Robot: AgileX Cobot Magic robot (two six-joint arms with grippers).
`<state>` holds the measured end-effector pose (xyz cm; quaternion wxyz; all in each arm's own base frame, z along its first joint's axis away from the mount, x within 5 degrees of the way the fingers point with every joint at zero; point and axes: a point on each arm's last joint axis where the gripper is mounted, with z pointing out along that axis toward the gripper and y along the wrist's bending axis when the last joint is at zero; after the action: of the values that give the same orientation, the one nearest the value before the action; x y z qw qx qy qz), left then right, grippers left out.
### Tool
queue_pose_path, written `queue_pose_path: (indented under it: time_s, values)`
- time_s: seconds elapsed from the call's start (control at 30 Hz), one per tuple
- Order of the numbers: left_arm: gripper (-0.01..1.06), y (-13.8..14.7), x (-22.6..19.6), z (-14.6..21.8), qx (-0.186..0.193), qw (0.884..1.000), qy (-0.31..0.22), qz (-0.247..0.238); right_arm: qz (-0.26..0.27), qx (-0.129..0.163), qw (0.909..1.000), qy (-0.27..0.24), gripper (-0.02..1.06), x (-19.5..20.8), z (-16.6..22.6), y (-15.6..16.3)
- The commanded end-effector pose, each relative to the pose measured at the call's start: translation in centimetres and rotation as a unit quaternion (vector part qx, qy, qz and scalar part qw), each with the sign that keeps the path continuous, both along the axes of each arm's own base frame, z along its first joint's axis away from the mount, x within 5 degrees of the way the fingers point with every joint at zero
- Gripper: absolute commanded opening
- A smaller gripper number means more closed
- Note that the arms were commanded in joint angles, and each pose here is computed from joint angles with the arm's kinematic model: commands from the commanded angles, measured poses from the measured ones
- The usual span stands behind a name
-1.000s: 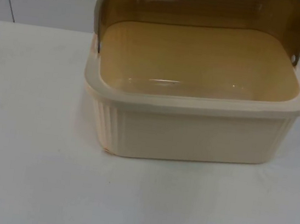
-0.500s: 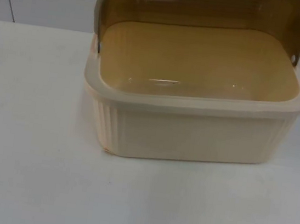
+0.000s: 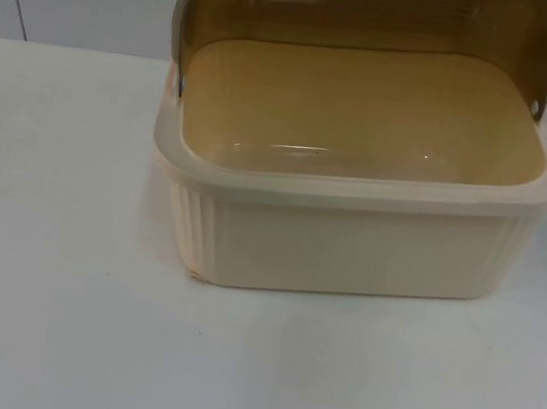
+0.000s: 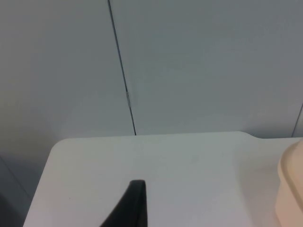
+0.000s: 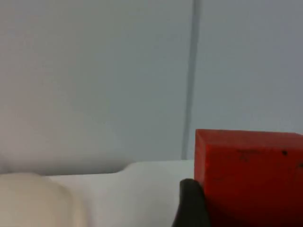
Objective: Open the box lid with the left hand, place the block into the box with the right hand, then close the box lid with the left hand.
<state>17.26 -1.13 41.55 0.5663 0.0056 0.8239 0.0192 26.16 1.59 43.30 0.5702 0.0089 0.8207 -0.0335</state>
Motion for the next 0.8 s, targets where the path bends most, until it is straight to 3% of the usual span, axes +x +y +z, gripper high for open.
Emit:
queue_pose_path:
  time_s: [0.0, 0.2, 0.37, 0.6, 0.7, 0.77]
  values:
    - [1.04, 0.0, -0.1, 0.2, -0.003, 1.0, -0.015, 0.0, 0.046, 0.002, 0.9985, -0.029, 0.07, -2.0, 1.6, 1.9]
    - [1.04, 0.0, 0.0, 0.3, -0.003, 1.0, -0.016, 0.0, 0.122, 0.01, 0.991, -0.054, 0.07, -5.1, 3.1, 4.8]
    - [1.04, 0.0, -0.1, 0.2, -0.002, 1.0, -0.015, 0.0, 0.155, 0.031, 0.9869, -0.033, 0.07, -6.8, 3.1, 6.1]
    - [1.04, 0.0, -0.1, 0.2, -0.002, 1.0, -0.015, 0.0, 0.215, 0.028, 0.9761, -0.019, 0.07, -6.9, -0.1, 8.6]
    - [1.04, 0.0, -0.1, 0.2, -0.002, 1.0, -0.015, 0.0, 0.242, 0.069, 0.9679, -0.011, 0.07, -6.8, -2.4, 9.8]
    - [1.04, 0.1, 0.0, 0.3, -0.001, 1.0, -0.015, 0.0, 0.245, 0.075, 0.9666, -0.006, 0.07, -6.7, -3.4, 9.9]
